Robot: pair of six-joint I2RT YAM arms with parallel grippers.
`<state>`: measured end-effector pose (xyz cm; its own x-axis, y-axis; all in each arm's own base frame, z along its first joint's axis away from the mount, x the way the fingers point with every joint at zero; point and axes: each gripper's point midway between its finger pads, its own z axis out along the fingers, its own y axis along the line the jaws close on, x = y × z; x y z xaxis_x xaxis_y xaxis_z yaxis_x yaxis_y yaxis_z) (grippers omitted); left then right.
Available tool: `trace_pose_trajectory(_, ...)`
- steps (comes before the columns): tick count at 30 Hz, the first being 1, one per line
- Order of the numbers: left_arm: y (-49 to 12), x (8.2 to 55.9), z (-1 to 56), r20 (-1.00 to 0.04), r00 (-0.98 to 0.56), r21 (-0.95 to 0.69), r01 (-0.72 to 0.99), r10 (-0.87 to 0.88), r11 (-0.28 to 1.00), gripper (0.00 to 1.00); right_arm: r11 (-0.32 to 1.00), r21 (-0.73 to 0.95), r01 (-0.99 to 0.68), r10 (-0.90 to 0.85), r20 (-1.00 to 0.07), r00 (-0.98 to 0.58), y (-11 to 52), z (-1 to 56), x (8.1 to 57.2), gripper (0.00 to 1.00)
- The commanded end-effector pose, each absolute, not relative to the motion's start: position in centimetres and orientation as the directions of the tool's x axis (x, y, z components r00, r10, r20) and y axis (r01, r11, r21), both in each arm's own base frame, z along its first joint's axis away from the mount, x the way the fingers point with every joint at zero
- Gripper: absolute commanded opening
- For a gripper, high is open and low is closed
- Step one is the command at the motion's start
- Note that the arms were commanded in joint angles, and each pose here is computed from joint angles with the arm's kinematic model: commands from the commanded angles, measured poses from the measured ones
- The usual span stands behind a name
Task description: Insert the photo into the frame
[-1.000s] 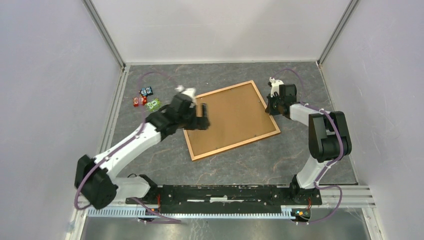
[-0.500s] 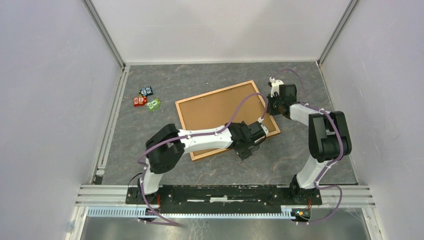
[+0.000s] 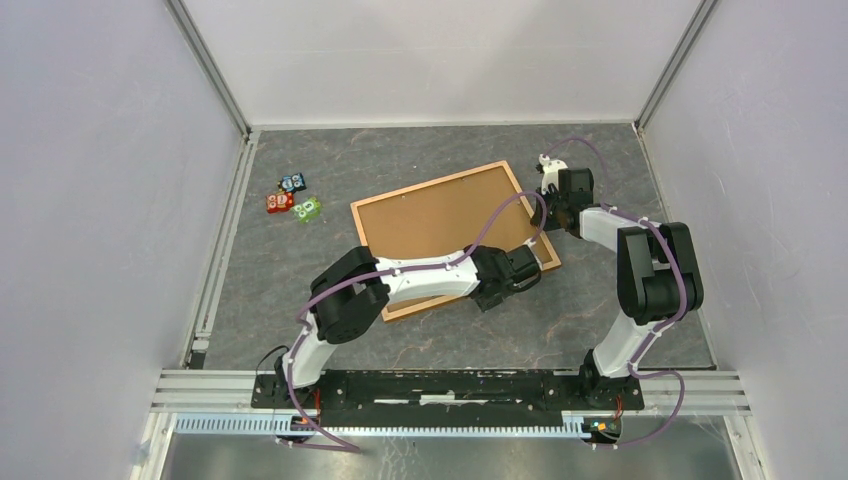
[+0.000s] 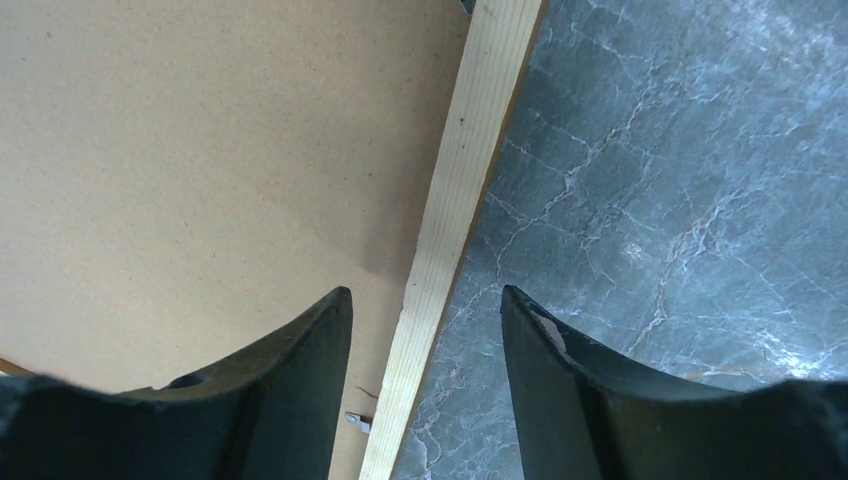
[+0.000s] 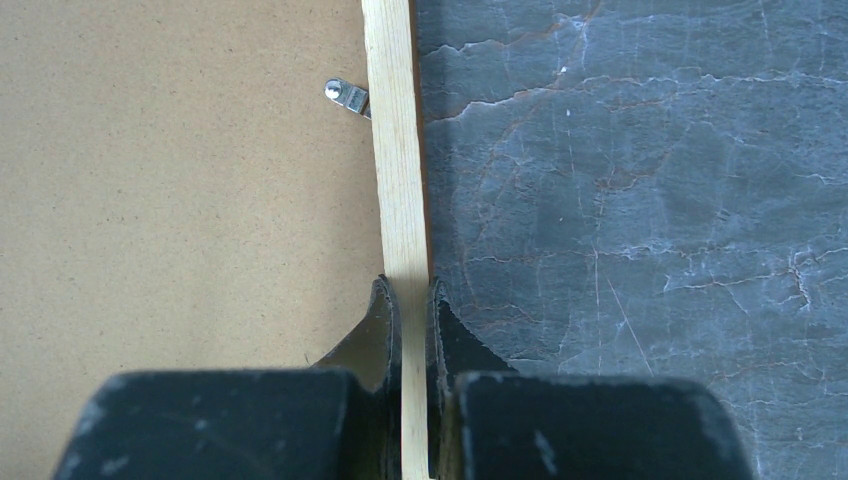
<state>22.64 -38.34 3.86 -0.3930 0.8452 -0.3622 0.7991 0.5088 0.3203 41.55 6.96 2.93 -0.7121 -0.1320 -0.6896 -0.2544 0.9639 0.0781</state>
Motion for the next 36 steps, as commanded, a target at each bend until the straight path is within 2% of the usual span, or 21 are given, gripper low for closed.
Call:
trace_pose_trajectory(1,-39.1,22.7,3.3,-0.343,-0.36,0.331,0.818,0.868,0.47,0.61,0.952,0.146,-0.269,-0.1,-0.681,-0.725,8.3,2.8,40.8,0.04)
trace_pose_trajectory(5,-38.6,22.7,2.2,-0.31,-0.37,0.341,0.816,0.876,0.466,0.58,0.953,0.145,-0.267,-0.1,-0.682,-0.725,8.3,2.9,40.7,0.04)
trace_pose_trajectory(8,-38.2,22.7,1.7,-0.292,-0.373,0.357,0.812,0.881,0.462,0.44,0.953,0.143,-0.266,-0.1,-0.682,-0.724,8.2,3.0,40.7,0.06)
trace_pose_trajectory(9,-38.1,22.7,1.8,-0.294,-0.373,0.355,0.812,0.88,0.463,0.39,0.954,0.142,-0.263,-0.099,-0.68,-0.727,8.2,3.0,40.7,0.1)
trace_pose_trajectory(13,-38.2,22.7,2.8,-0.317,-0.372,0.351,0.808,0.873,0.472,0.17,0.957,0.159,-0.244,-0.068,-0.692,-0.718,7.9,4.4,40.6,0.39)
trace_pose_trajectory(14,-38.2,22.8,3.3,-0.328,-0.371,0.357,0.803,0.869,0.478,0.07,0.959,0.172,-0.227,-0.045,-0.697,-0.716,7.7,4.9,40.5,0.5)
trace_pose_trajectory(15,-38.2,23.1,3.8,-0.336,-0.371,0.366,0.796,0.866,0.483,0.03,0.959,0.193,-0.206,-0.012,-0.702,-0.712,7.2,5.5,40.4,0.59)
trace_pose_trajectory(18,-38.5,23.7,6.0,-0.386,-0.365,0.384,0.772,0.847,0.507,0.02,0.961,0.248,-0.119,0.102,-0.724,-0.682,5.1,7.5,39.7,0.79)
trace_pose_trajectory(21,-38.6,24.2,8.0,-0.426,-0.355,0.399,0.752,0.832,0.525,0.02,0.958,0.287,0.008,0.227,-0.74,-0.633,1.1,8.7,38.6,0.88)
trace_pose_trajectory(26,-38.6,25.5,11.5,-0.49,-0.34,0.441,0.697,0.802,0.565,0.02,0.933,0.352,0.078,0.33,-0.746,-0.579,-0.4,9.3,37.1,0.91)
trace_pose_trajectory(32,-39.6,26.4,14.9,-0.547,-0.32,0.445,0.672,0.774,0.592,0.02,0.764,0.645,-0.019,0.534,-0.648,-0.543,4.8,9.3,35.4,0.89)
trace_pose_trajectory(36,-40.2,26.8,15.9,-0.55,-0.295,0.459,0.675,0.781,0.578,0.02,0.703,0.71,-0.033,0.593,-0.611,-0.525,6.5,9.8,34.9,0.86)
